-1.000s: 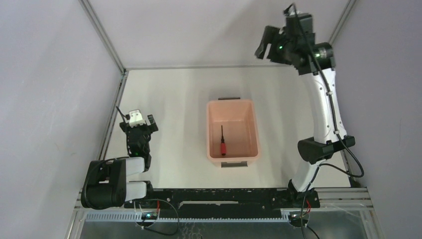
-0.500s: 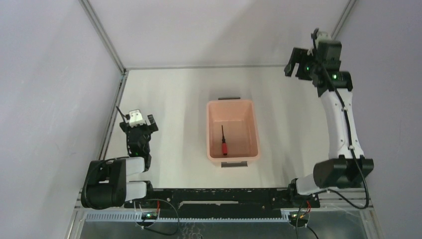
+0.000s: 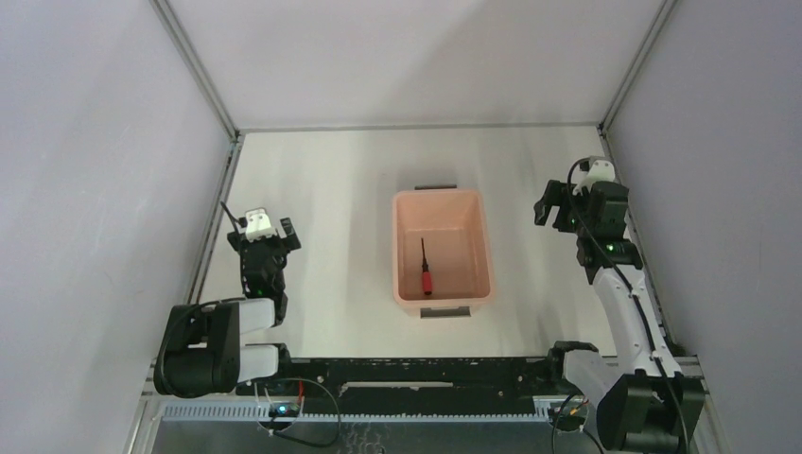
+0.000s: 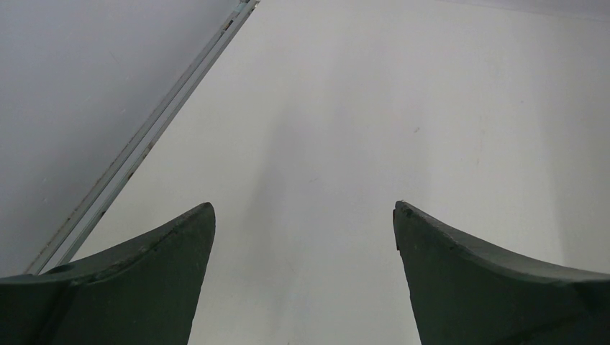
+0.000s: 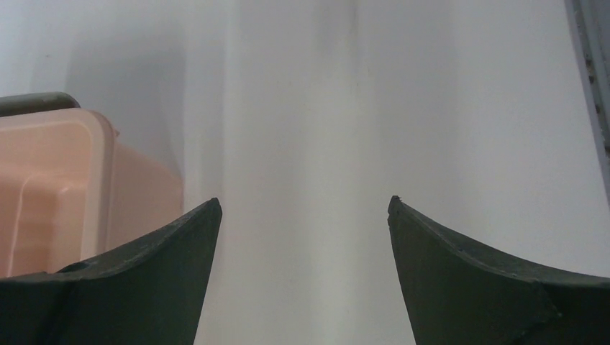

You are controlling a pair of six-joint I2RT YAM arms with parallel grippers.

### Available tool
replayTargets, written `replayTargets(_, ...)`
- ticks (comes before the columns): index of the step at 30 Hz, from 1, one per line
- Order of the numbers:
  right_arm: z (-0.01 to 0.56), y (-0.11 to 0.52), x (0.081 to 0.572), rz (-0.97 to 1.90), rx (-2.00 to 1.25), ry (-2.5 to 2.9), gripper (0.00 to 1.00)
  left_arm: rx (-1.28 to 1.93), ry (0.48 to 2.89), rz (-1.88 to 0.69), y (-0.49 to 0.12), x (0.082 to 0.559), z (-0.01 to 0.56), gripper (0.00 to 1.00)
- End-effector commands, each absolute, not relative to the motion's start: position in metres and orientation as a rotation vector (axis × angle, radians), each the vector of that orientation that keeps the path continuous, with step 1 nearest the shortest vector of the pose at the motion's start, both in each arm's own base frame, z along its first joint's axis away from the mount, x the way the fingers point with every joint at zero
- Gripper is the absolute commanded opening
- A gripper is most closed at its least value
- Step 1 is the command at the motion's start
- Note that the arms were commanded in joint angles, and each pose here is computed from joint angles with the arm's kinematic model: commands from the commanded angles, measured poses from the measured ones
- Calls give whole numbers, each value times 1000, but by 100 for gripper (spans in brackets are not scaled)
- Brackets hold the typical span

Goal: Put the screwdriver in the bin
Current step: Reset both arms

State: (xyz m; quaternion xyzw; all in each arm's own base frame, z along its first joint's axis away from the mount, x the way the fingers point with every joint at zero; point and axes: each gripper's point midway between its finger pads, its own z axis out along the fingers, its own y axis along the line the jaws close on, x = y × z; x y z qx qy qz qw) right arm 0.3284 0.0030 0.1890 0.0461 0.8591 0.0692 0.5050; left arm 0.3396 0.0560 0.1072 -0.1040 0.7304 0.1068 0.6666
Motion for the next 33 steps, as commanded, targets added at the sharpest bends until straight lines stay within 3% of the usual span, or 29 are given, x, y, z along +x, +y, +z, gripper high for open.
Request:
replayTargets(1, 233, 2, 340, 123, 75, 1872, 95, -216, 1565, 227, 54, 352, 136, 98)
replayTargets(33, 245, -11, 338, -124, 225, 1793, 100, -218, 1565, 228, 54, 352, 136, 98)
